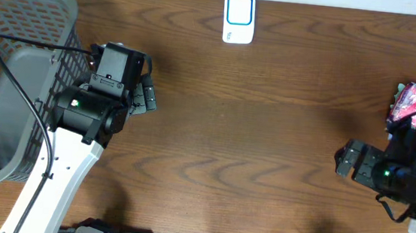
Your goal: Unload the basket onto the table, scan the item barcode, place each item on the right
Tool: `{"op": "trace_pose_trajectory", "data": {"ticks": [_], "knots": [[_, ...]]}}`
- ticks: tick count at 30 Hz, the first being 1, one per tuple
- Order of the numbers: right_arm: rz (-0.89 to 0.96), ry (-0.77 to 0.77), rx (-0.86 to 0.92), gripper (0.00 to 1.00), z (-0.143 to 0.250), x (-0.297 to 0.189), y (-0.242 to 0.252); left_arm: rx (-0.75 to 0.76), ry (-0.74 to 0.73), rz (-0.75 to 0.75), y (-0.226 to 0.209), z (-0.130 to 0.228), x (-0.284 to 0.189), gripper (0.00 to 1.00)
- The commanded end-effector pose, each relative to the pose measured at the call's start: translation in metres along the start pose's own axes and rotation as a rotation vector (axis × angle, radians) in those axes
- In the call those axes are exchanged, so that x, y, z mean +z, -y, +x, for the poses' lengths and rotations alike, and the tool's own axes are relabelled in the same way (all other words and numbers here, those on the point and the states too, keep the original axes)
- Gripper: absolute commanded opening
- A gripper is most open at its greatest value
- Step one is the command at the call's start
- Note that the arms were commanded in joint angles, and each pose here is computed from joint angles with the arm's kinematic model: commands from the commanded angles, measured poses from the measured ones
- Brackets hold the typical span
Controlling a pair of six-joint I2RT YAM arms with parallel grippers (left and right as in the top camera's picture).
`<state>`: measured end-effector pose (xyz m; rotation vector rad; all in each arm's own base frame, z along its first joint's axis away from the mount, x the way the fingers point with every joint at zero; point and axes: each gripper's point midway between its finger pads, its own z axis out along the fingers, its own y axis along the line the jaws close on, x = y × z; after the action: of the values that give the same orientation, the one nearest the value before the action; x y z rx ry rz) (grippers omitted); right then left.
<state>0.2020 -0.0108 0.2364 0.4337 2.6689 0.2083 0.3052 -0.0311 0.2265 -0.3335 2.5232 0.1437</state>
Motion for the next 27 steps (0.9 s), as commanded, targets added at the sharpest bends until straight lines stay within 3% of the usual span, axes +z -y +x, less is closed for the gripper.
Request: {"op": "trace_pose_trajectory", "data": {"ticks": [1,6,10,27], "knots": [[-0.09,0.047,-0.105,0.99,0.008,0.006,-0.017,-0.005,-0.002,-0.018,-0.003,0.0,0.002,0.98],[-0.162,0.187,-0.258,0.99,0.009,0.021,-0.036,-0.006,-0.002,-0.018,-0.003,0.0,0.002,0.98],[-0.245,0.392,-0.366,0.99,0.003,0.03,-0.057,-0.005,-0.002,-0.018,-0.003,0.0,0.002,0.98],[-0.348,0.809,-0.405,0.99,0.01,0.058,-0.054,-0.006,-0.002,-0.018,-0.003,0.0,0.002,0.98]]}}
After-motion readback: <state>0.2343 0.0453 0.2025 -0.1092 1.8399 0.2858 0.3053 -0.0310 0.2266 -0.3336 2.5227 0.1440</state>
